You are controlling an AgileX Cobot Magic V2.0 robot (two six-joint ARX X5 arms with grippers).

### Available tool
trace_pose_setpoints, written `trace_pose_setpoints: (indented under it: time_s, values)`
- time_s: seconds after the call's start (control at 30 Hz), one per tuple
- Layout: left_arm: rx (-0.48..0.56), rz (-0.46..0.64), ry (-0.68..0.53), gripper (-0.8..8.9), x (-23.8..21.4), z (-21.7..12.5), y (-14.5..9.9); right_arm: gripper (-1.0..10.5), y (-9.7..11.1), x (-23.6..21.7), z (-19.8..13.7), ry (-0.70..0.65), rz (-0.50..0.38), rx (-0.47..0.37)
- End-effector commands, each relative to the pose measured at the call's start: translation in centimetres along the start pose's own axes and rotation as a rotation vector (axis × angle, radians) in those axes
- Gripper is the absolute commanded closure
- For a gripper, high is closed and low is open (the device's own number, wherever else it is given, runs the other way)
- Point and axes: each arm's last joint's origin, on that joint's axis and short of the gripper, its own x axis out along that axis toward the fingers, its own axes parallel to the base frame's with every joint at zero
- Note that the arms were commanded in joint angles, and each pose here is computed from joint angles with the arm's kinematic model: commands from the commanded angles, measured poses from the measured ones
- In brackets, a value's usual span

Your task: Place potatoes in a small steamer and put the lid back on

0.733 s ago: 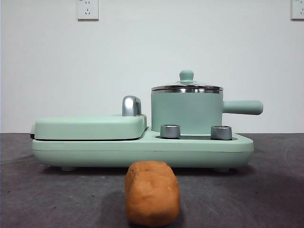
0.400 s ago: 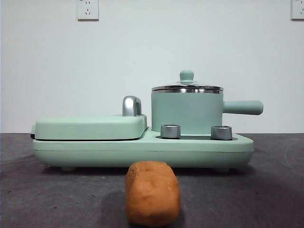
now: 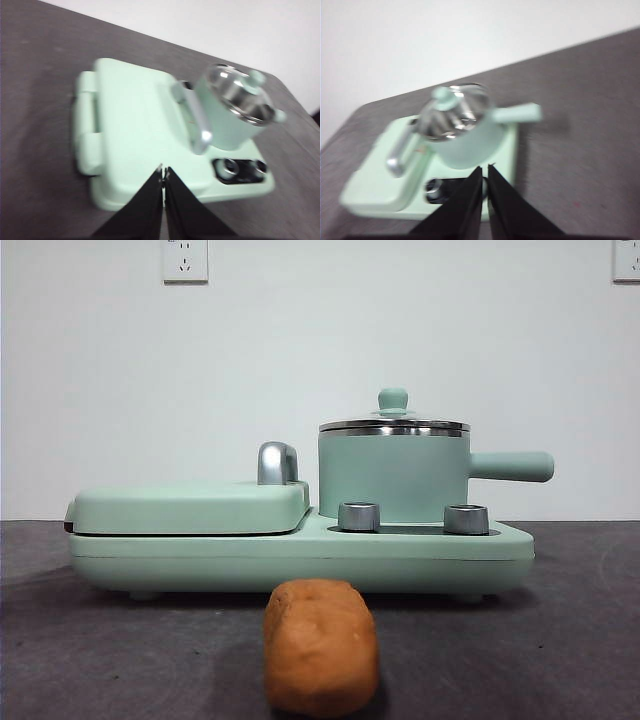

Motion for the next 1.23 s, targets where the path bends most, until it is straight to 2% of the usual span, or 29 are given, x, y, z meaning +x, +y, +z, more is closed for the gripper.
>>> trace_pose_setpoints:
  time_s: [0.03, 0.17, 0.37, 0.5, 0.63, 0.7, 0.8, 0.87, 0.97, 1.23]
  values:
    - [0.057, -0.055, 0.018, 8.05, 0.4, 1.5, -0.8, 9.3, 0.8, -0.1, 1.6, 0.018, 0.063, -0.089]
    - [0.086, -0.131, 0.06, 8.05, 1.2, 2.8, -1.4, 9.3, 1.5, 0.3, 3.2, 0.056, 0.146, -0.181]
    - [0.121, -0.254, 0.105, 8.05, 1.6, 3.4, -2.1, 9.3, 1.8, 1.3, 4.0, 0.131, 0.289, -0.187]
    - [0.138, -0.264, 0.107, 7.95, 1.6, 3.3, -2.2, 9.3, 1.7, 1.8, 4.0, 0.158, 0.305, -0.178]
    - [0.139, -0.267, 0.103, 7.21, 1.6, 3.4, -2.3, 9.2, 1.6, 2.0, 4.1, 0.164, 0.304, -0.175]
    - [0.14, -0.291, 0.11, 6.36, 1.6, 3.4, -2.4, 8.1, 1.6, 2.0, 4.1, 0.164, 0.303, -0.175]
    - [0.143, -0.323, 0.121, 4.39, 1.6, 3.6, -2.6, 5.7, 1.6, 2.0, 4.1, 0.164, 0.303, -0.174]
    - [0.147, -0.332, 0.123, 3.41, 1.8, 3.9, -2.9, 4.8, 1.6, 2.0, 4.1, 0.164, 0.303, -0.174]
    - [0.149, -0.346, 0.135, 3.07, 2.2, 4.5, -3.3, 4.6, 1.6, 2.0, 4.1, 0.164, 0.303, -0.174]
    - [0.189, -0.398, 0.196, 3.07, 5.1, 6.7, -5.1, 4.6, 1.6, 2.0, 4.1, 0.164, 0.302, -0.175]
